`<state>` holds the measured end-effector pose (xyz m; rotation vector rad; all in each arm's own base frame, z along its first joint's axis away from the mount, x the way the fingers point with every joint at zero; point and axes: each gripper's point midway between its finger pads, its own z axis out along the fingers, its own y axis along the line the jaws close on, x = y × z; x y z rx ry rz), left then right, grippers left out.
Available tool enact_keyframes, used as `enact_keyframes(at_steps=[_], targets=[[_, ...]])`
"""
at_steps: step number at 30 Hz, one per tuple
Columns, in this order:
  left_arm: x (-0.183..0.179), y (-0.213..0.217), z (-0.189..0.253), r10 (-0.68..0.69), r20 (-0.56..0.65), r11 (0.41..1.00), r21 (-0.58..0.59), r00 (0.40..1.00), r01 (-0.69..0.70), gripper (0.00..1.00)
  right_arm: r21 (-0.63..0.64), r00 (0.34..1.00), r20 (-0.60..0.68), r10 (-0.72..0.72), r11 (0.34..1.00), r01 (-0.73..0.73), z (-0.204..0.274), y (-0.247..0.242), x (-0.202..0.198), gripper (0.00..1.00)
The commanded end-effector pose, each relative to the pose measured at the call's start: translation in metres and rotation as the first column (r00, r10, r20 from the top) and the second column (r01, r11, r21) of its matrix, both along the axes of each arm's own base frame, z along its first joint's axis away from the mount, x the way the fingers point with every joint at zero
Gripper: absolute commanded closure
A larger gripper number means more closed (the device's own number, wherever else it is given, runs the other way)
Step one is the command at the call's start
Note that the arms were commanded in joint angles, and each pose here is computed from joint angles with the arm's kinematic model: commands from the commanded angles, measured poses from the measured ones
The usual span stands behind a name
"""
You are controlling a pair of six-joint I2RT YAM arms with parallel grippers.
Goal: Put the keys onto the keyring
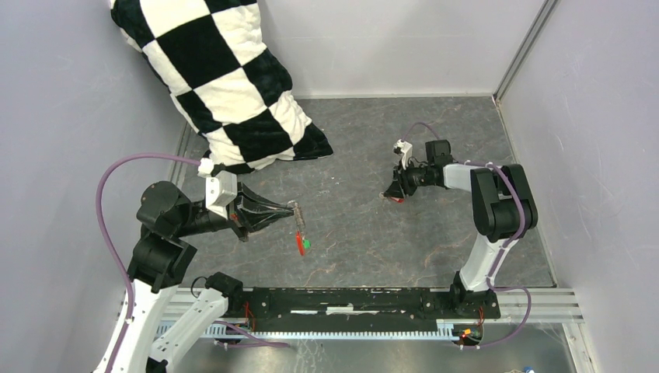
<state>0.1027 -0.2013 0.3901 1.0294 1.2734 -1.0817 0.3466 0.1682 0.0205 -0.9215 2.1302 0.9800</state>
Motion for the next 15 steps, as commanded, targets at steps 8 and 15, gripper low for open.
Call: enact_keyframes(at_steps=[8,15], targets=[[-0.0070,0.0023,0.0204,-0.009,0.102,1.000,-0.016,0.995,0.011,0.98,-0.026,0.999,0.030,-0.045,0.999,0.046,0.0036,-0.0107,-0.0063,0.61],[-0.0065,0.0023,0.0197,-0.008,0.102,1.000,-0.015,0.995,0.010,0.98,-0.027,0.998,0.013,-0.068,0.997,0.069,0.0000,-0.0118,-0.0084,0.78]])
